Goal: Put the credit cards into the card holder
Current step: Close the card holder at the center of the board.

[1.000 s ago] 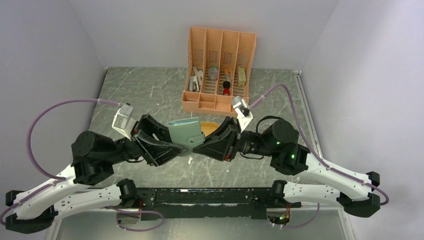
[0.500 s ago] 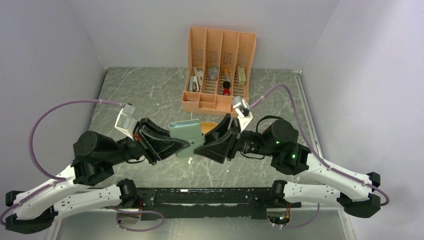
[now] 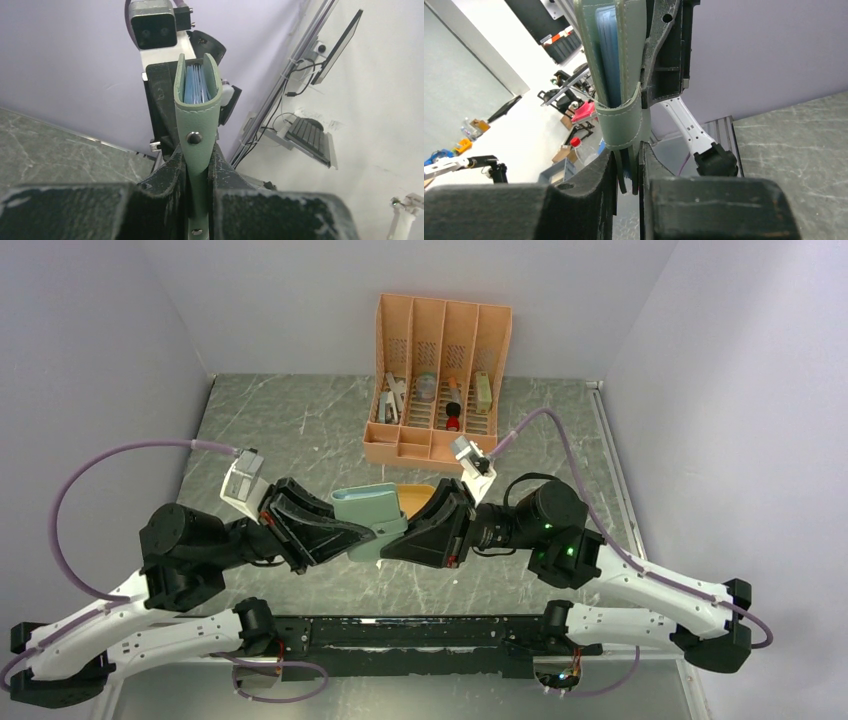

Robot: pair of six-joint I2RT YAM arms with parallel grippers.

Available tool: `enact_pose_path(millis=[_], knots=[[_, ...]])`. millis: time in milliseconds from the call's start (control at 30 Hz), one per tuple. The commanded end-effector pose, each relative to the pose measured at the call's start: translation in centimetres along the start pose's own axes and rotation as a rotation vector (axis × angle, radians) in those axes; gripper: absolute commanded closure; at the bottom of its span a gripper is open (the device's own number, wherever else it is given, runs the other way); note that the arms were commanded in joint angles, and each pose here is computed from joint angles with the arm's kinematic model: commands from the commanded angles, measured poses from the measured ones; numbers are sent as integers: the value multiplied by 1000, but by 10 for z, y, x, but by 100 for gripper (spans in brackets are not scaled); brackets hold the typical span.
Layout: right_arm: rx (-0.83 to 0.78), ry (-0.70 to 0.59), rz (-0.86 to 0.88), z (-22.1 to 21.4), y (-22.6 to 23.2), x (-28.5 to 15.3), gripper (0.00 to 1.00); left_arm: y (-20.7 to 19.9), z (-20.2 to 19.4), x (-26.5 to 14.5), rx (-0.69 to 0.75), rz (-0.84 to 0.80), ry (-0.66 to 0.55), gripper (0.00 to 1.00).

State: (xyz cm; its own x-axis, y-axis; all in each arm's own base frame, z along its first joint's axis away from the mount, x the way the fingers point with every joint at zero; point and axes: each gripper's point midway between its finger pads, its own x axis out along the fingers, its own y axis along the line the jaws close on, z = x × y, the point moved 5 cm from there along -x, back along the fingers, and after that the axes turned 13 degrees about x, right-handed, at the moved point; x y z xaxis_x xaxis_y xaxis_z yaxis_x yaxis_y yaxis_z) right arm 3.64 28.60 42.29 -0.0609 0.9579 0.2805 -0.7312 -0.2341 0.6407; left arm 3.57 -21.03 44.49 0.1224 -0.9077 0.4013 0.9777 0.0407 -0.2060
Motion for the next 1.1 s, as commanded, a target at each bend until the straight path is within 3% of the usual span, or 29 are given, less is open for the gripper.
enact_pose_path(millis=[0, 133, 300, 533, 767, 1067], knots=[[18, -29, 39, 3, 3, 3, 94, -11, 14, 1, -3, -57, -54, 85], [0, -59, 20, 8, 4, -1, 100, -10, 14, -2, -13, -39, -43, 55], [-18, -112, -6, 15, 6, -7, 100, -9, 8, -5, -27, -30, -24, 44], [-36, -156, -41, 19, 2, -11, 100, -2, 1, -9, -39, 23, -12, 48], [-38, -142, -53, 17, -1, -9, 100, 6, -5, -6, -49, 74, 19, 62], [-36, -140, -72, 16, -5, -9, 100, 6, -7, 2, -58, 51, 19, 66]])
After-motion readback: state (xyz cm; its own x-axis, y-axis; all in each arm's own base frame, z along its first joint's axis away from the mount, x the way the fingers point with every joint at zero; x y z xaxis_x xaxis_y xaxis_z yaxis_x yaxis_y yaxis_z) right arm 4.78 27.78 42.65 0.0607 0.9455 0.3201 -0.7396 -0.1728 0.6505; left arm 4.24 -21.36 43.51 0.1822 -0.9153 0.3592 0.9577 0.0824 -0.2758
